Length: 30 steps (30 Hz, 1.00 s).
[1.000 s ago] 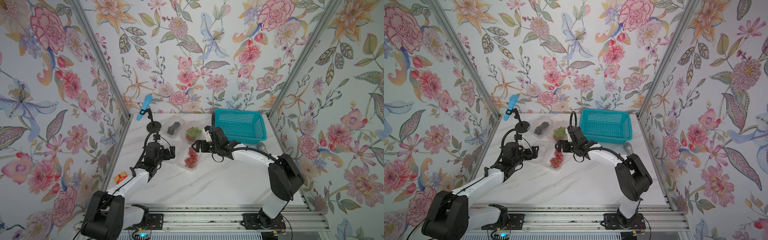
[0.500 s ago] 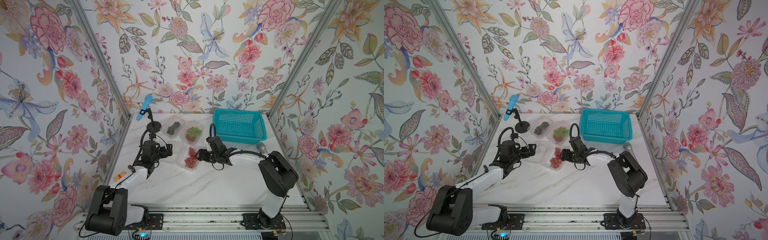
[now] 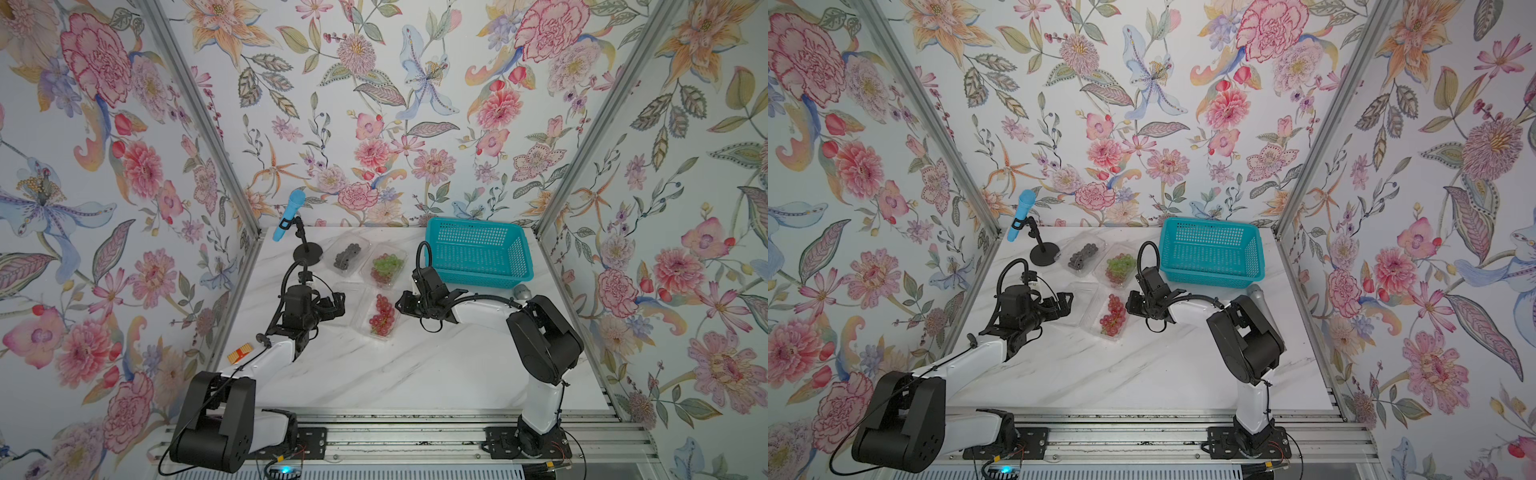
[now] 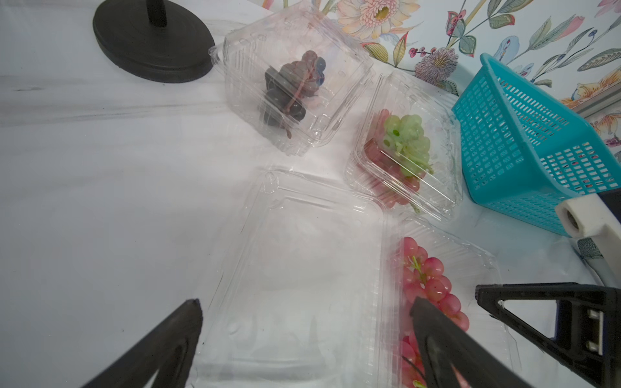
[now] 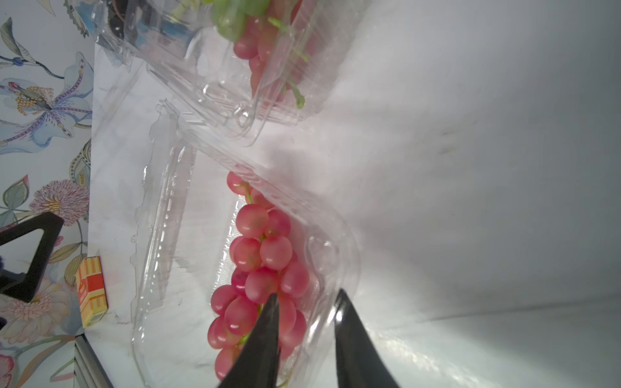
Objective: Pack grapes into containers
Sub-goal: Pick up the packing box from the center of the board.
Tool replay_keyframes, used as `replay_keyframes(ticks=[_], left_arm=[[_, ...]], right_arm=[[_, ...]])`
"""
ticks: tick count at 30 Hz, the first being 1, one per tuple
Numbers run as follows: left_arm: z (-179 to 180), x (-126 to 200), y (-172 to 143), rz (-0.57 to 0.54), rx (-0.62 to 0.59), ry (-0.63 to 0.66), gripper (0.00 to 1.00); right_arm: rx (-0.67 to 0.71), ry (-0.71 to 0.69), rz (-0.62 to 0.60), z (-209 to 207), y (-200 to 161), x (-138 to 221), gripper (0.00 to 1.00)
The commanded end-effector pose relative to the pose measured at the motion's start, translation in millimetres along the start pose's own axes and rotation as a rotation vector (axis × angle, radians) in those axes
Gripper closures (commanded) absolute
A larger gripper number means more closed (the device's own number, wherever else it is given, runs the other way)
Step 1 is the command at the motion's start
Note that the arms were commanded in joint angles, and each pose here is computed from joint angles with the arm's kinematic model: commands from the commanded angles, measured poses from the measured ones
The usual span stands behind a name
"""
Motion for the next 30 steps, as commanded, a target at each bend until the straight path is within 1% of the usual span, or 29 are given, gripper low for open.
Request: replay_keyframes(ticks=[1, 6, 9, 12, 15, 18, 19, 23, 25, 30], left_arm=[[-2, 0, 5, -0.018, 0.008, -0.02, 0.0], [-4, 0, 9, -0.031, 0.011, -0.03, 0.0], [-4, 0, 9, -0.033, 0.008, -0.027, 0.0], [-3, 2, 8, -0.031, 0.003, -0.023, 0.0], [-2, 3, 8, -0.035, -0.001, -0.02, 0.0], [-2, 1, 5, -0.031, 0.001, -0.03, 0.0], [-2, -1, 4, -0.028, 0.005, -0.04, 0.0], [0, -6, 4, -0.037, 0.038, -0.08, 0.0], [0, -10, 5, -0.038, 0.05, -0.1, 0.0], [-3, -18, 11, -0.061, 0.111, -0.211, 0.0]], right_arm=[[-0.005, -0.069, -0.007, -6, 2, -5, 0.77], [0.014, -0.129, -0.003, -13, 0, -10, 0.82], [0.016, -0.14, 0.003, -14, 0, -13, 0.89], [0.014, -0.142, -0.002, -14, 1, -13, 0.93], [-0.002, -0.137, -0.007, -17, 6, -8, 1.0], [-0.014, -0.103, -0.003, -16, 8, -3, 1.0], [-0.034, -0.091, -0.017, -22, 16, 1, 1.0], [-0.055, -0.05, -0.036, -25, 25, 14, 1.0], [-0.071, -0.004, -0.036, -24, 28, 18, 1.0], [-0.068, 0.052, -0.042, -17, 34, 28, 1.0]])
Point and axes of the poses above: each gripper's point midway between its finger pads, its own x axis back along the fingers, its own z axis along the line the jaws close on, y = z × x, the point moved 4 cm from there along x, back along the fingers, and after that the axes turned 4 degrees about -x, right-handed, at the moved point
